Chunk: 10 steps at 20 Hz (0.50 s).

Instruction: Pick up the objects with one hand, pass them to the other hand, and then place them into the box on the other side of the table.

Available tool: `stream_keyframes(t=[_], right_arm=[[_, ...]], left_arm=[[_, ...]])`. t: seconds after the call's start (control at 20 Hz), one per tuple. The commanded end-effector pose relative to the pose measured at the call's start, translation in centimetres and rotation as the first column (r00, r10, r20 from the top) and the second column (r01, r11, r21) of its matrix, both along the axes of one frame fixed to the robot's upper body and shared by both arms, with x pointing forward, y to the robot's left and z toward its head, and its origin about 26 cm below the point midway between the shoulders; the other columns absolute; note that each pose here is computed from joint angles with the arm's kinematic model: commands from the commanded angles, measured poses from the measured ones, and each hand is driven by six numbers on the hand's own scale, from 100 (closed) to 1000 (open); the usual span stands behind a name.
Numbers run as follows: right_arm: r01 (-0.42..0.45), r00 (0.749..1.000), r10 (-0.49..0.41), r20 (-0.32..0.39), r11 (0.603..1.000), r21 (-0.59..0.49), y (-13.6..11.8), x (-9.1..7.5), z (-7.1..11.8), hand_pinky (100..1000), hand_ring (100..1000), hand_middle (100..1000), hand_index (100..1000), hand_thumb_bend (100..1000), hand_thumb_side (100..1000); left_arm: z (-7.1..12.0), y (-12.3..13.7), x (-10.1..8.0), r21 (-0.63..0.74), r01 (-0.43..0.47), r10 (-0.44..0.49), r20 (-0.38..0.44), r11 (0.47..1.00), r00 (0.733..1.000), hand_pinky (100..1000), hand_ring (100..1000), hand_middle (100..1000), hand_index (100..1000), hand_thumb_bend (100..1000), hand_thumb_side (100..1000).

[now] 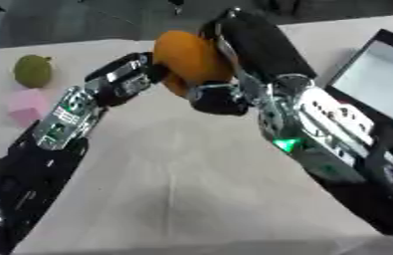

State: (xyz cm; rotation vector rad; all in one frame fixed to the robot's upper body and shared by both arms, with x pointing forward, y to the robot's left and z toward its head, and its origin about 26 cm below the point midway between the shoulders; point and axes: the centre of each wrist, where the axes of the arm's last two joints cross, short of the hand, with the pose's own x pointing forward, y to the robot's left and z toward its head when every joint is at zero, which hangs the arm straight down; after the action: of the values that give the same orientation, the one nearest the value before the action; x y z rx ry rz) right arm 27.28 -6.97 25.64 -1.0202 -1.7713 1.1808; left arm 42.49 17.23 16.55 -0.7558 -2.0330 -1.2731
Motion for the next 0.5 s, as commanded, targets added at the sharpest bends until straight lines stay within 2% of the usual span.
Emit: stream_keyframes(t=[0.05, 0.35, 0.5], right_arm=[[0.072, 0.996, -0.070, -0.056, 0.997, 0.023, -0.8, 0.1, 0.9, 471, 248, 129, 282, 100, 288], [0.084, 0.995, -0.083, -0.047, 0.996, 0.023, -1.0, 0.3, 0.9, 468, 248, 128, 281, 100, 286], [0.105, 0.994, -0.104, -0.036, 0.994, 0.020, -1.4, 0.5, 1.0, 470, 250, 131, 281, 100, 282]], left_arm=[[2.1, 2.3, 0.3, 0.037, 0.097, -0.102, 0.173, 0.995, 0.980, 693, 635, 652, 760, 100, 873], [1.7, 3.6, 0.6, 0.022, 0.048, -0.051, 0.110, 0.999, 0.993, 697, 657, 678, 762, 153, 917], [1.6, 5.0, 0.8, 0.018, 0.012, -0.014, 0.094, 1.000, 0.996, 697, 658, 680, 763, 151, 923]])
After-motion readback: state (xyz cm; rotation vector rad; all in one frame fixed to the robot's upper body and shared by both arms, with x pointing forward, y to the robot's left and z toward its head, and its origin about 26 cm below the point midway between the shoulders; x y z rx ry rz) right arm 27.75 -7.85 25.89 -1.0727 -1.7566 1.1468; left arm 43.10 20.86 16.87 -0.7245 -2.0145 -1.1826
